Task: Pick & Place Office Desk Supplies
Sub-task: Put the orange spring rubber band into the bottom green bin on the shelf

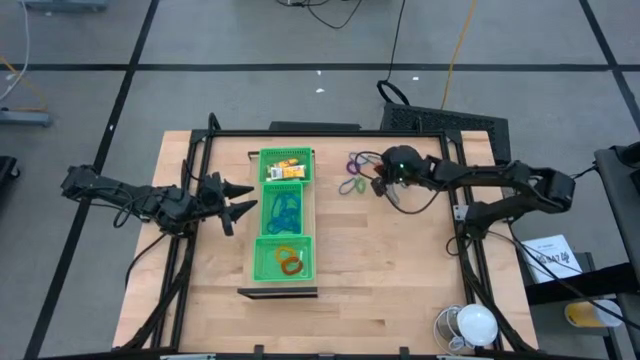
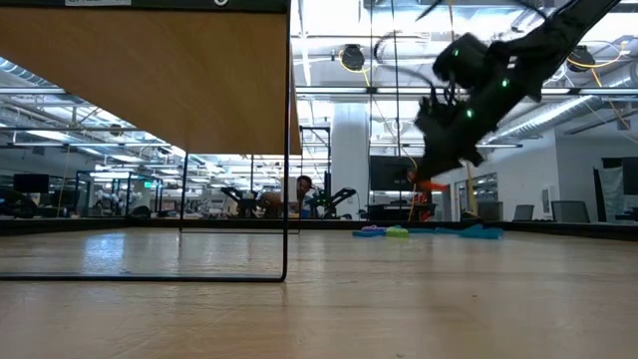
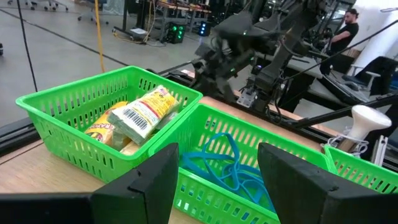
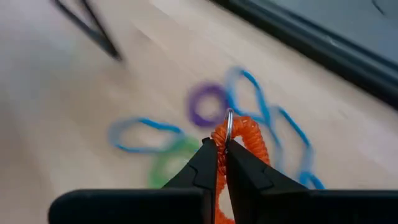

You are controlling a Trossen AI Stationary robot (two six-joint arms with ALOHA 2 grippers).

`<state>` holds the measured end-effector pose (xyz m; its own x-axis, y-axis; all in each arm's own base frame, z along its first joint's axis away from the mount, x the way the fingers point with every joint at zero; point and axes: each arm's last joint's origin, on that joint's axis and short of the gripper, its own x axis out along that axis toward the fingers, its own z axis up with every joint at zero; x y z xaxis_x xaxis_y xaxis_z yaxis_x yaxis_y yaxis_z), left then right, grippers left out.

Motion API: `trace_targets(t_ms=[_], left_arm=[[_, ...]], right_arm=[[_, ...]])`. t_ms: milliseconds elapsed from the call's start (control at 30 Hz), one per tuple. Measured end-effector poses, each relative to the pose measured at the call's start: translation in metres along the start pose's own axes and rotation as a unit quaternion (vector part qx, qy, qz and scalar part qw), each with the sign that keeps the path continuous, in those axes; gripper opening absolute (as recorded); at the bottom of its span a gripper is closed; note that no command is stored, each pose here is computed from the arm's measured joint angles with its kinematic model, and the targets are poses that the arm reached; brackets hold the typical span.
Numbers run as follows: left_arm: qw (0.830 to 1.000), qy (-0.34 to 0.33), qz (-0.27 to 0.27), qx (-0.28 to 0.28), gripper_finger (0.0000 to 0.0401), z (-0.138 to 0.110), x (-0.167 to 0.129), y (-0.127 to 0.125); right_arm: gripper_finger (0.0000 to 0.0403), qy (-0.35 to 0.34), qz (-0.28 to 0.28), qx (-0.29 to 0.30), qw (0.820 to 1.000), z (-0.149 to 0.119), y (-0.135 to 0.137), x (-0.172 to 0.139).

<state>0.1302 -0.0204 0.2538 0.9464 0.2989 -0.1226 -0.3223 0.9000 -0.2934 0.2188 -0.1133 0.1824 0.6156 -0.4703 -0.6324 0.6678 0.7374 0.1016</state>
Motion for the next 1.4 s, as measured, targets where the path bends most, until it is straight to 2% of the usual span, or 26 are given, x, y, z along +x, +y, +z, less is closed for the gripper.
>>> trace_targets(t_ms=[133,267,467,767,1100,1300,1400], left_arm=[[1.0,-0.001,0.0,-0.001,0.023,0.0,0.0,0.0],[1.0,-0.002,-0.001,-0.001,0.023,0.0,0.0,0.0],[1.0,-0.006,-0.003,-0.004,0.023,0.001,0.0,-0.001],[1.0,-0.007,-0.003,-0.003,0.023,0.002,0.0,-0.001],[1.0,-0.007,-0.003,-0.003,0.023,0.002,0.0,-0.001],[1.0,-0.024,-0.01,-0.014,0.023,0.005,0.002,-0.003],[0.997,-0.052,-0.043,-0.024,0.023,0.011,0.007,-0.011]], right_arm=[[0.0013,-0.049,0.091,-0.029,0.994,0.009,0.019,-0.01],[0.0013,-0.087,0.189,-0.065,0.976,0.015,0.039,-0.02],[0.0013,-0.111,0.334,-0.105,0.93,0.015,0.066,-0.032],[0.0013,-0.128,0.463,-0.132,0.867,0.012,0.094,-0.05],[0.0013,-0.136,0.552,-0.158,0.807,0.006,0.116,-0.068],[0.0013,-0.158,0.557,-0.163,0.799,0.008,0.119,-0.072],[0.0013,-0.197,0.544,-0.157,0.8,0.013,0.119,-0.075]])
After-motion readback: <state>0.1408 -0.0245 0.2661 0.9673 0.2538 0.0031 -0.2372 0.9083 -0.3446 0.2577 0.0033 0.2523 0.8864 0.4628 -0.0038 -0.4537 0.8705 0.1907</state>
